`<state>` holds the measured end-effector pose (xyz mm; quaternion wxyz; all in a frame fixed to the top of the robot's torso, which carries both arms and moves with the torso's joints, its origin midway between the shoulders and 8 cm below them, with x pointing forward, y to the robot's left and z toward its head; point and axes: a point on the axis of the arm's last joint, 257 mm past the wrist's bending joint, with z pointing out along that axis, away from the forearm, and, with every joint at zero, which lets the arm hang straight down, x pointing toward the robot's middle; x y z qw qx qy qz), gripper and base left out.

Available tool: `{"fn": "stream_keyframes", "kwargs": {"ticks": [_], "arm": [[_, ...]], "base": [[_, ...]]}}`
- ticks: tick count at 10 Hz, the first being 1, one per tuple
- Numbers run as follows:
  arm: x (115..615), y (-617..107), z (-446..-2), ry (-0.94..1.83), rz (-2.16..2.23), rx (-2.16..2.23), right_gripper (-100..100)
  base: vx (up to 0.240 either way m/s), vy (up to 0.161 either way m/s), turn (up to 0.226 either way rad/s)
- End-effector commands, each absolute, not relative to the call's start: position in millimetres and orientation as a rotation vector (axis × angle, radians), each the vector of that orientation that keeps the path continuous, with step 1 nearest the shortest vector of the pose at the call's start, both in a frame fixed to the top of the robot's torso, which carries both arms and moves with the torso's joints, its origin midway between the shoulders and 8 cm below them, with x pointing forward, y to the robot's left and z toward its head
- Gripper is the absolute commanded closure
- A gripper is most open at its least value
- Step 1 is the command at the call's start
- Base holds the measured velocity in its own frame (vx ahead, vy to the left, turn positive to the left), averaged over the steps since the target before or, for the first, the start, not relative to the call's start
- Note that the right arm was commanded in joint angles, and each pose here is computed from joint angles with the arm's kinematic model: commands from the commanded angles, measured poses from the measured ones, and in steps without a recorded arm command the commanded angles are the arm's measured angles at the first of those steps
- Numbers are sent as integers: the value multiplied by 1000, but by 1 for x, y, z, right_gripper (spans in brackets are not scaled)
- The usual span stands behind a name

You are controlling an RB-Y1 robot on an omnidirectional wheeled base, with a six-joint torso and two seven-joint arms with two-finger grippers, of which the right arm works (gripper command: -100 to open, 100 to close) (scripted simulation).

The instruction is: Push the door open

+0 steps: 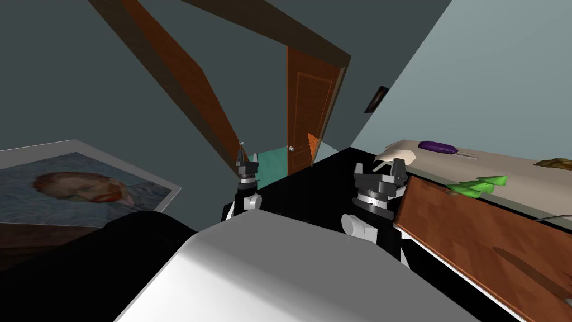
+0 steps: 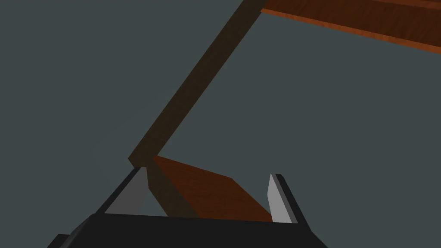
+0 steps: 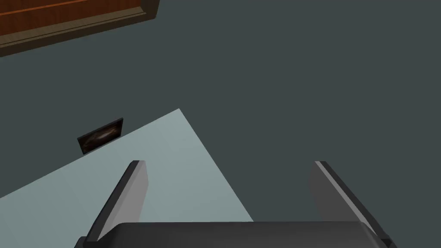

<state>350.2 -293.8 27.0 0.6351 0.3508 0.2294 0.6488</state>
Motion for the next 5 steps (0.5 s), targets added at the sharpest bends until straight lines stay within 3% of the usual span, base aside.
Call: {"fn": "stream_keyframes", "kwargs": {"ticks": [1,5], "arm": [[356,-293,20,529,1504,817,-100],[371,-291,-2,539,1563,863,-100]], "base": [[31,-10,83],[90,-26,104]]}}
